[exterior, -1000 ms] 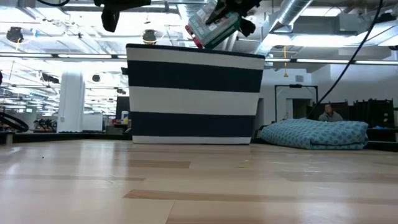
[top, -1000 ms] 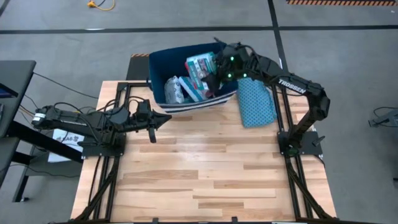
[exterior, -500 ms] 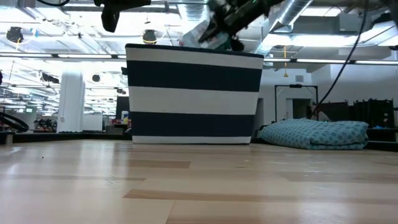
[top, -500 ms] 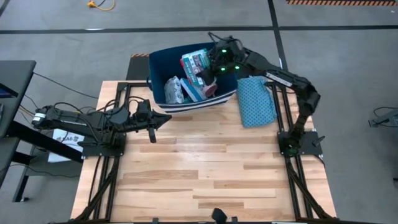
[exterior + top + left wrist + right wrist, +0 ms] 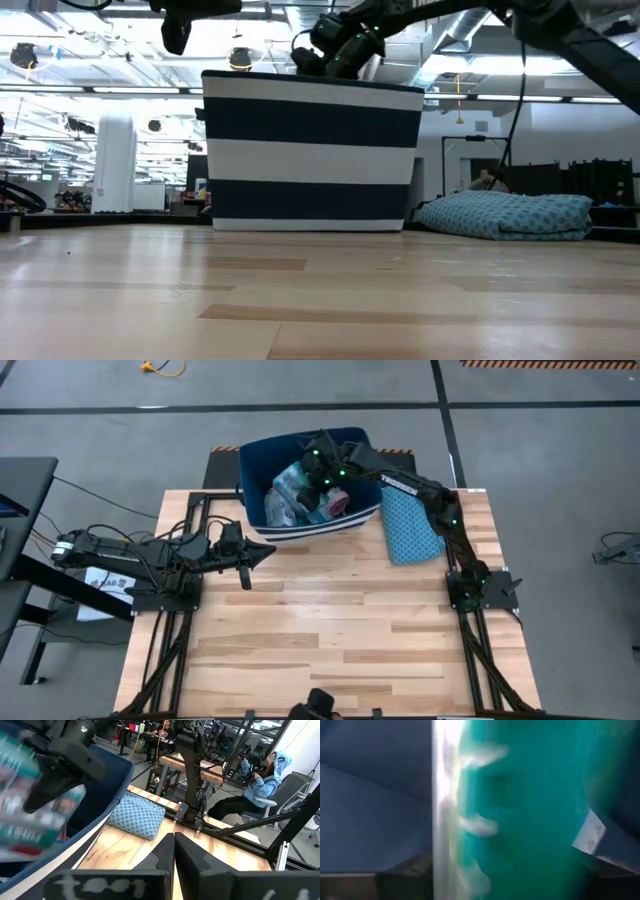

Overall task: Pack medical supplies into shirt
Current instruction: Put the first aid kit into the blue patterned shirt

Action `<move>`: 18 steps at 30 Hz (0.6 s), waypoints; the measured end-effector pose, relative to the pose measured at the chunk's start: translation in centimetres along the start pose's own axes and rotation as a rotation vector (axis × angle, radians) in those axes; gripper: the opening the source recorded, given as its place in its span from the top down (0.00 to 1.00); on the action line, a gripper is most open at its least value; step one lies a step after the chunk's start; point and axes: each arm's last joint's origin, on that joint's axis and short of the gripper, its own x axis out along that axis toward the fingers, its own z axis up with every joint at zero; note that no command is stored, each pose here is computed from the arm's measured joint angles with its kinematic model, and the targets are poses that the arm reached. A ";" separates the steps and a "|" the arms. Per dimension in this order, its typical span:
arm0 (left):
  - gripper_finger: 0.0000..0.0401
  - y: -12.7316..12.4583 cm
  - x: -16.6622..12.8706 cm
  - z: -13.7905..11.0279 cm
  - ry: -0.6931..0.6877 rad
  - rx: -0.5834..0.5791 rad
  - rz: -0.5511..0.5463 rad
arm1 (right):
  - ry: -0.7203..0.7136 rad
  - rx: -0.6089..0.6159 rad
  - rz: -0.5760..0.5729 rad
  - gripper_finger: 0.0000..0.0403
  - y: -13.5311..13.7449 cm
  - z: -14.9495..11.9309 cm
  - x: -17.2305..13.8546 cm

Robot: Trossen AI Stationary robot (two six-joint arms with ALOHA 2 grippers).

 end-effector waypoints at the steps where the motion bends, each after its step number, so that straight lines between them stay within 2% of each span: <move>1: 1.00 0.0 0.0 0.0 0.001 0.000 0.000 | -0.008 -0.006 0.002 0.35 0.2 0.3 0.2; 5: 1.00 0.0 0.0 -0.1 0.010 -0.004 0.004 | -0.034 -0.026 0.011 0.23 0.6 0.8 0.0; 9: 1.00 0.1 0.0 -0.2 0.024 0.001 0.008 | -0.022 -0.035 -0.011 0.16 0.6 0.7 -0.1; 13: 1.00 0.1 0.0 -0.3 0.024 0.001 0.009 | 0.000 -0.026 -0.017 0.13 0.5 0.5 -0.8; 18: 1.00 0.1 0.0 -0.3 0.025 0.004 0.009 | 0.008 -0.039 -0.026 0.14 0.7 0.5 -2.3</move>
